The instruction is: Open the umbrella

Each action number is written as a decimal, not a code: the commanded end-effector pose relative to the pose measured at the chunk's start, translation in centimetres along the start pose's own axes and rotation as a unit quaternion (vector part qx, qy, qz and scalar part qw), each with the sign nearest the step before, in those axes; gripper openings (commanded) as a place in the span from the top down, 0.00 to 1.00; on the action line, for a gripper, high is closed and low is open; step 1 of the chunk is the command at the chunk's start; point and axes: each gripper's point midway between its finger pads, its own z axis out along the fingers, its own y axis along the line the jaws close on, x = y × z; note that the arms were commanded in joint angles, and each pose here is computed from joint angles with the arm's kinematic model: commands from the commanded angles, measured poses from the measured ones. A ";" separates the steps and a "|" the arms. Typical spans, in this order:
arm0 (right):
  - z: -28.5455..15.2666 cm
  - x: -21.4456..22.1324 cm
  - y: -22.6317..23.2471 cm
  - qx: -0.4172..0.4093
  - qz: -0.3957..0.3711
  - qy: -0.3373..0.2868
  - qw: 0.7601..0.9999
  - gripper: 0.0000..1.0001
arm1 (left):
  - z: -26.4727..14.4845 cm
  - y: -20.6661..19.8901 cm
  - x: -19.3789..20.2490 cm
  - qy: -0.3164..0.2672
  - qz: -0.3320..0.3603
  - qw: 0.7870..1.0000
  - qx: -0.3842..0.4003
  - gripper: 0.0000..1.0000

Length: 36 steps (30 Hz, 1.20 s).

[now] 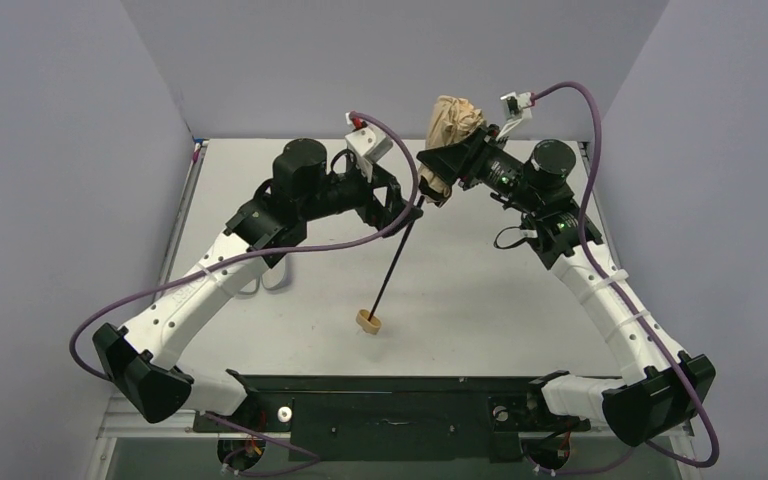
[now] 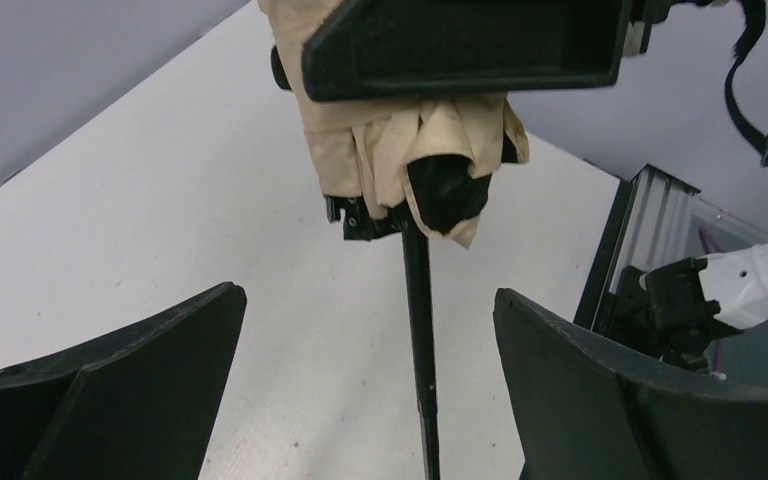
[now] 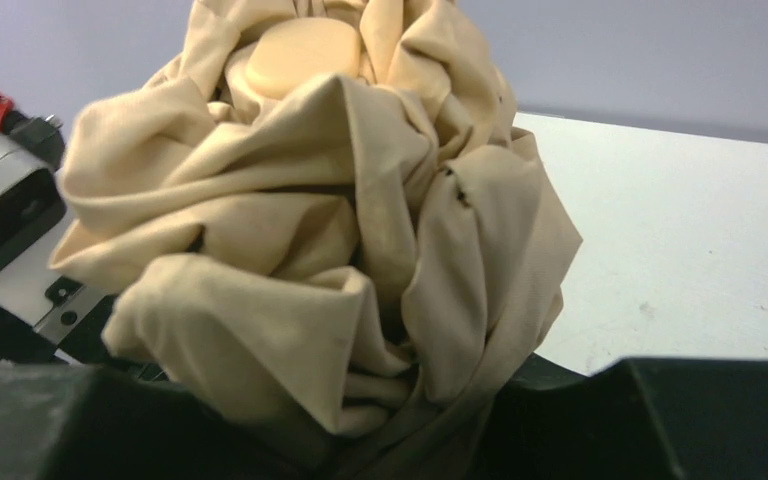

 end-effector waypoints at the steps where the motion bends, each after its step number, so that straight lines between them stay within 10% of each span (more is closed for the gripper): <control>1: -1.1 -3.1 5.8 -0.099 -0.042 -0.054 0.993 1.00 | 0.2 -1.1 -4.4 -0.060 -0.042 0.997 0.027 0.04; 12: -1.7 -2.1 7.6 -0.129 -0.068 -0.040 0.989 1.00 | 1.4 -2.7 -5.6 -0.082 -0.115 0.986 0.090 0.04; 17: -2.0 -2.2 7.5 -0.123 -0.074 -0.039 0.989 0.91 | 1.5 -2.0 -6.1 -0.097 -0.124 0.983 0.092 0.58; 22: -2.3 -3.9 6.5 -0.099 -0.069 -0.057 0.991 0.52 | 1.3 -0.6 -6.2 -0.112 -0.134 0.982 0.079 1.00; 28: -3.0 -5.5 4.5 -0.053 -0.063 -0.063 0.995 0.24 | 0.9 0.9 -6.6 -0.129 -0.132 0.982 0.046 1.00; 36: -3.7 -4.8 1.5 0.026 -0.069 -0.050 0.996 0.23 | 0.7 2.1 -6.7 -0.146 -0.103 0.984 0.005 1.00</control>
